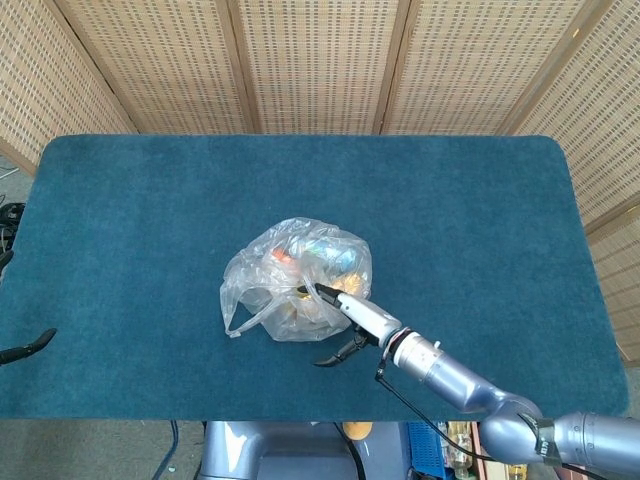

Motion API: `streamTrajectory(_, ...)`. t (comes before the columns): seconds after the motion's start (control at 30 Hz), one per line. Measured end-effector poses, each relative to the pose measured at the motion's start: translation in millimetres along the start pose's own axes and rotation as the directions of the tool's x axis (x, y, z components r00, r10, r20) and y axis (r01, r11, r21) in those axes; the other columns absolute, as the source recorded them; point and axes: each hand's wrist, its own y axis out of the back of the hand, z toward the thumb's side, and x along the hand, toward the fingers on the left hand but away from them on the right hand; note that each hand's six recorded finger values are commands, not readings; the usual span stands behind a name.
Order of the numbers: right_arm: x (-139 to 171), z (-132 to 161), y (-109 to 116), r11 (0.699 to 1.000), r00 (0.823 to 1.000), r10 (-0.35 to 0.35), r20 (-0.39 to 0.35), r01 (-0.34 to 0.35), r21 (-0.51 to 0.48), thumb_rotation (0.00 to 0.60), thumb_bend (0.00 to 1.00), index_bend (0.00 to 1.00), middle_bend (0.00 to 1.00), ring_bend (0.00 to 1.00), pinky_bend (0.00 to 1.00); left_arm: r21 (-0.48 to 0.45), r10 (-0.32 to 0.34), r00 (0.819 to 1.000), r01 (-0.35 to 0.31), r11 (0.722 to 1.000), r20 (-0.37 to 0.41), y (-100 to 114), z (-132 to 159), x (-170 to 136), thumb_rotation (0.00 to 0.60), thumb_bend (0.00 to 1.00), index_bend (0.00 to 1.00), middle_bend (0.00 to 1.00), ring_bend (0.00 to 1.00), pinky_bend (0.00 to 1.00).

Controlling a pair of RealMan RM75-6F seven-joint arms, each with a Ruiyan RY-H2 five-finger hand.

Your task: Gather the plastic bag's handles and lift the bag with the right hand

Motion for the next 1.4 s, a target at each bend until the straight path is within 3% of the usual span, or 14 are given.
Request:
streamTrajectory(0.23, -9.0, 10.5, -1.7, 0.989, 1.000, 0.011, -0.025, -0.014, -0.150, 0.600, 0.00, 0.11, 0.13, 0.00, 0.00, -0.001, -0.002, 1.000, 0.002, 1.000, -0.002, 0.1, -0.4, 0.2, 0.600, 0.20, 0.00, 0.00, 0.00, 0.00)
streamTrajectory(0.4, -12.9, 15.4, -4.8, 0.957, 0.999, 0.048, -0.019, -0.051, -0.286, 0.600, 0.00, 0.13, 0.16, 0.01, 0.01, 0.001, -0.004, 1.000, 0.004, 1.000, 0.000, -0.3, 0.0, 0.7, 0.600, 0.20, 0.00, 0.00, 0.00, 0.00)
streamTrajectory(0.7, -17.9, 38.3, 2.2, 0.839, 0.995, 0.069, -0.066, -0.094, -0.536, 0.600, 0.00, 0.15, 0.23, 0.11, 0.12, -0.001, -0.004, 1.000, 0.004, 1.000, -0.005, -0.3, -0.8, 1.4, 0.600, 0.20, 0.00, 0.00, 0.00, 0.00)
streamTrajectory(0.87, -16.9, 43.3, 4.5, 0.768, 0.993, 0.091, -0.079, -0.120, -0.629, 0.600, 0.00, 0.21, 0.27, 0.14, 0.12, -0.002, -0.008, 1.000, 0.008, 1.000, -0.008, -1.1, -1.2, 2.5, 0.600, 0.20, 0.00, 0.00, 0.00, 0.00)
streamTrajectory(1.17, -16.0, 42.0, 7.5, 0.716, 0.986, 0.148, -0.074, -0.159, -0.679, 0.600, 0.00, 0.32, 0.38, 0.25, 0.15, 0.001, -0.010, 1.000, 0.010, 1.000, -0.013, -1.9, -1.5, 3.0, 0.600, 0.20, 0.00, 0.00, 0.00, 0.00)
streamTrajectory(1.4, -16.1, 34.2, 8.9, 0.718, 0.981, 0.182, -0.064, -0.177, -0.674, 0.600, 0.00, 0.36, 0.42, 0.30, 0.18, 0.015, -0.026, 1.000, 0.026, 1.000, -0.014, -7.7, -1.7, 8.7, 0.600, 0.22, 0.00, 0.00, 0.00, 0.00)
